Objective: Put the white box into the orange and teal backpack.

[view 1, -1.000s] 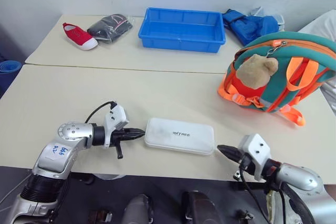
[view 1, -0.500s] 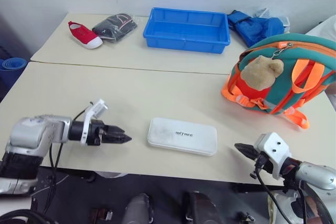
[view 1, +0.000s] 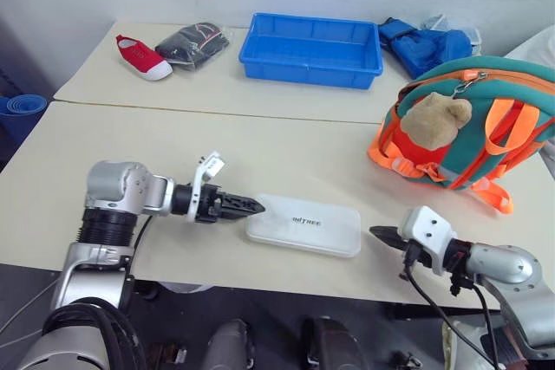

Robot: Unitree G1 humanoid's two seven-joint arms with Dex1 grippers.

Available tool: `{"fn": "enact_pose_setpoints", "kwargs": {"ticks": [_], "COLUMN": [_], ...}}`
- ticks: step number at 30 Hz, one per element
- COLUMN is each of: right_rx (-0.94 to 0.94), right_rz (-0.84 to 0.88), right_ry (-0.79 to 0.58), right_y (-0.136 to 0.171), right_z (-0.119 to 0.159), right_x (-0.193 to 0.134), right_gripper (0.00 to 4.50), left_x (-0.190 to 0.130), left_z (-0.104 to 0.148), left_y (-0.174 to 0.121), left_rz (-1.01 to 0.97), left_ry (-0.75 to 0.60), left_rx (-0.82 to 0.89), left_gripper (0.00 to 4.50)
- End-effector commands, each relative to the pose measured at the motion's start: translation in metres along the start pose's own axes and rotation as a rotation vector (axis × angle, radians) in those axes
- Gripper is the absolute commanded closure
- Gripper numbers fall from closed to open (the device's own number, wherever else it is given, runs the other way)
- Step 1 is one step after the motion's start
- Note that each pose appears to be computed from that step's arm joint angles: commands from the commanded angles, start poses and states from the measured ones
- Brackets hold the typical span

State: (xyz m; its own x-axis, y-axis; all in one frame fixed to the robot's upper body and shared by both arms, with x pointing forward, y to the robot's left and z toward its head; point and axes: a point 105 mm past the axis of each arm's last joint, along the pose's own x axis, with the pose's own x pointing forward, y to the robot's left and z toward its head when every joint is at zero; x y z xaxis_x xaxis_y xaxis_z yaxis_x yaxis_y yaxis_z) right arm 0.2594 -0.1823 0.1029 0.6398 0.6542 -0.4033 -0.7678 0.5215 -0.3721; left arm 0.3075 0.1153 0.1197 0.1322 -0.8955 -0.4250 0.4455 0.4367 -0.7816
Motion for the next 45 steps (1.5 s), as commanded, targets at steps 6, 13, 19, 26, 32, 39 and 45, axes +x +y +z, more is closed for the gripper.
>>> {"fn": "enact_pose_setpoints", "kwargs": {"ticks": [6,13,19,26,32,39,45], "right_rx": [-0.007,-0.010,-0.002,0.255,0.351,0.365,0.329], "right_rz": [0.023,0.039,0.014,-0.145,-0.498,-0.623,-0.462], "right_ry": [-0.046,-0.081,-0.049,-0.153,-0.149,-0.156,-0.227], "right_y": [0.000,0.003,0.002,0.011,-0.019,-0.064,-0.113], "right_z": [0.013,0.021,0.010,0.002,-0.019,-0.030,-0.010], "right_x": [0.022,0.030,0.014,-0.037,-0.114,-0.160,-0.132], "right_gripper": [4.50,4.50,4.50,4.50,2.93,0.53,0.01], "left_x": [0.023,0.023,0.015,-0.001,-0.021,-0.050,-0.048], "left_z": [-0.022,-0.002,0.001,-0.017,0.014,0.019,0.018], "left_y": [-0.001,-0.018,-0.029,-0.036,-0.038,-0.060,-0.061], "left_rz": [-0.041,-0.145,-0.238,-0.288,-0.319,-0.452,-0.469], "left_ry": [0.057,-0.025,-0.060,-0.066,-0.309,-0.346,-0.283], "left_rx": [-0.026,-0.025,-0.033,0.084,0.435,0.796,0.888], "left_gripper": [0.03,0.20,1.81,3.20,3.20,3.20,3.20]}}
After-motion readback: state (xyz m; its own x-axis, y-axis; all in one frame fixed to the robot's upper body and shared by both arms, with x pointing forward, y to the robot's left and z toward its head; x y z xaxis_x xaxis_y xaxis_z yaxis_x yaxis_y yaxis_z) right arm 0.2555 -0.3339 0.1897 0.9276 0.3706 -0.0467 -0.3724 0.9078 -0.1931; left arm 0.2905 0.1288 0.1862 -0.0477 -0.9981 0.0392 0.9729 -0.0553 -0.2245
